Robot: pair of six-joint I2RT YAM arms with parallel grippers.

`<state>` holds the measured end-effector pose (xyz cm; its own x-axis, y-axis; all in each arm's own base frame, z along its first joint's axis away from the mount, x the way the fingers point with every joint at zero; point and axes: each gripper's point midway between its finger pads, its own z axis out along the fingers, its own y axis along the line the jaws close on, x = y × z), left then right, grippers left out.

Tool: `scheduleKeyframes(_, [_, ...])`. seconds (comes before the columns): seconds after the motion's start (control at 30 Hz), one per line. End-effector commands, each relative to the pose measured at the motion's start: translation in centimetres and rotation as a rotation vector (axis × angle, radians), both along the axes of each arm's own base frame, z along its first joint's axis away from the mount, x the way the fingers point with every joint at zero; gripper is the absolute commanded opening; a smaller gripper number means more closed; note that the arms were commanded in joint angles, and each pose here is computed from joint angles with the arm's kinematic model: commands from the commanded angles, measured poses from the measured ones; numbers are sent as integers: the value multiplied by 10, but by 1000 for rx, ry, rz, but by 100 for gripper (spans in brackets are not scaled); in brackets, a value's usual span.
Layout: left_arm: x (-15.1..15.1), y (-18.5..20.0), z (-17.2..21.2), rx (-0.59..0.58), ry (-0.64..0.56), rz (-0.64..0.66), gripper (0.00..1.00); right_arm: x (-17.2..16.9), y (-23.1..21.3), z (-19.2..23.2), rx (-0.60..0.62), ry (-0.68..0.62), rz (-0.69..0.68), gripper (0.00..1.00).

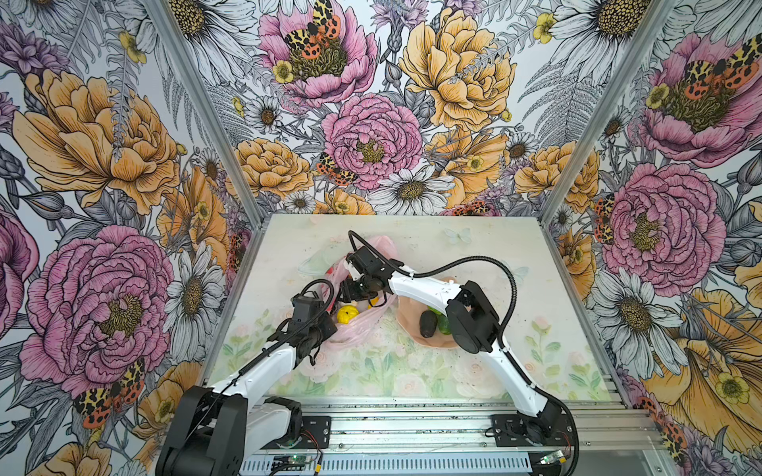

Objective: Take the fake fruits out of the plastic bag
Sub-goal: 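Close the right gripper on the cream pear and lift it out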

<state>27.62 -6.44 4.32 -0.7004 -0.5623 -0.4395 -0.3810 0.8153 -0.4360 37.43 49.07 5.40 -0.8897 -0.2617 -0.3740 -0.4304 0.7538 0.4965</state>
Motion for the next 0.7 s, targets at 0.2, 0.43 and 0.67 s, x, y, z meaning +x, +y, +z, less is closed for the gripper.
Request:
scheduleKeyframes(0.2, [7, 2, 9, 18, -27, 6, 2, 3, -7, 38, 11, -74, 2, 44])
scheduleKeyframes(0.43, [23, 2, 22, 10, -53, -9, 2, -9, -16, 84, 6, -212, 53, 38])
scheduleKeyframes(0.67, [45, 7, 30, 13, -68, -11, 2, -23, -36, 104, 38, -302, 53, 35])
